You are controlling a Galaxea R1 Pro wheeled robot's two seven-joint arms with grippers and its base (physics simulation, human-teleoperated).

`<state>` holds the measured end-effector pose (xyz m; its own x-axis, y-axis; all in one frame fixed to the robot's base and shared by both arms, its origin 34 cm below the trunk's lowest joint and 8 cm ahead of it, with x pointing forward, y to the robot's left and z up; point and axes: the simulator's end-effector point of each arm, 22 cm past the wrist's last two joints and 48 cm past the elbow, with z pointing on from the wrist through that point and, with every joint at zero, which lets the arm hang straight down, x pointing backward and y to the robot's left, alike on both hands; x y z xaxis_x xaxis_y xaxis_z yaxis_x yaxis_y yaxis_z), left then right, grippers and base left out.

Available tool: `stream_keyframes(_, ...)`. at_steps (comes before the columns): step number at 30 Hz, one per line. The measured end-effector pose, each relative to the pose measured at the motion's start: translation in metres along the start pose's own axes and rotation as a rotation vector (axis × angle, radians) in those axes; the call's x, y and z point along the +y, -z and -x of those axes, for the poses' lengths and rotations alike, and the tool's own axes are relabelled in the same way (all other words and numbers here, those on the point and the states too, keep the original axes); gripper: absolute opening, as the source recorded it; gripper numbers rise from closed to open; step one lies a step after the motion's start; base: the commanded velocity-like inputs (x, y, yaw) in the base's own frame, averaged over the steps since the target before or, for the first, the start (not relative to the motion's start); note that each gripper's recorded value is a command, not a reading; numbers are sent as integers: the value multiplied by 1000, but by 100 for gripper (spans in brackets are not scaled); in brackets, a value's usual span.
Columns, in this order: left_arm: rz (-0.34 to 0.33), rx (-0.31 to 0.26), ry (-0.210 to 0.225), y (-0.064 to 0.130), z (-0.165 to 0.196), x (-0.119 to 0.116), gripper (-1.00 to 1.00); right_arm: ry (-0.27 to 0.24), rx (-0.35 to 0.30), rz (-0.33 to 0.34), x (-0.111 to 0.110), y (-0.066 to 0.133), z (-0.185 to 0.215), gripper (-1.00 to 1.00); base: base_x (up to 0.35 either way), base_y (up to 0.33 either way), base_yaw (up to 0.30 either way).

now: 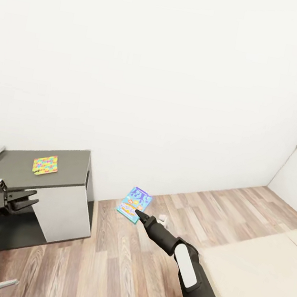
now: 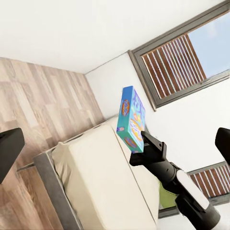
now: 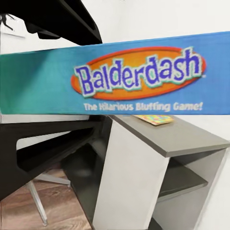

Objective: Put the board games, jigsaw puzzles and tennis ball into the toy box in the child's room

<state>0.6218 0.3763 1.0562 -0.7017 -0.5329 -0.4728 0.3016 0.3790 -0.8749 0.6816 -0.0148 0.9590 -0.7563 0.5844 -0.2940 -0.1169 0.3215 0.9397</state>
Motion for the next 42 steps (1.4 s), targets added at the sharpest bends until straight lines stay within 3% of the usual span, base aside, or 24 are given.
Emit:
stream_keyframes(23,11,8,15,6,-1,-10,100,-17,8,-8,10,5,-7,-100,0,0,274)
stream_keyframes(42,18,12,27,6,-3,-7,100,-28,13,-18,6,6,-10,-100,0,0,273)
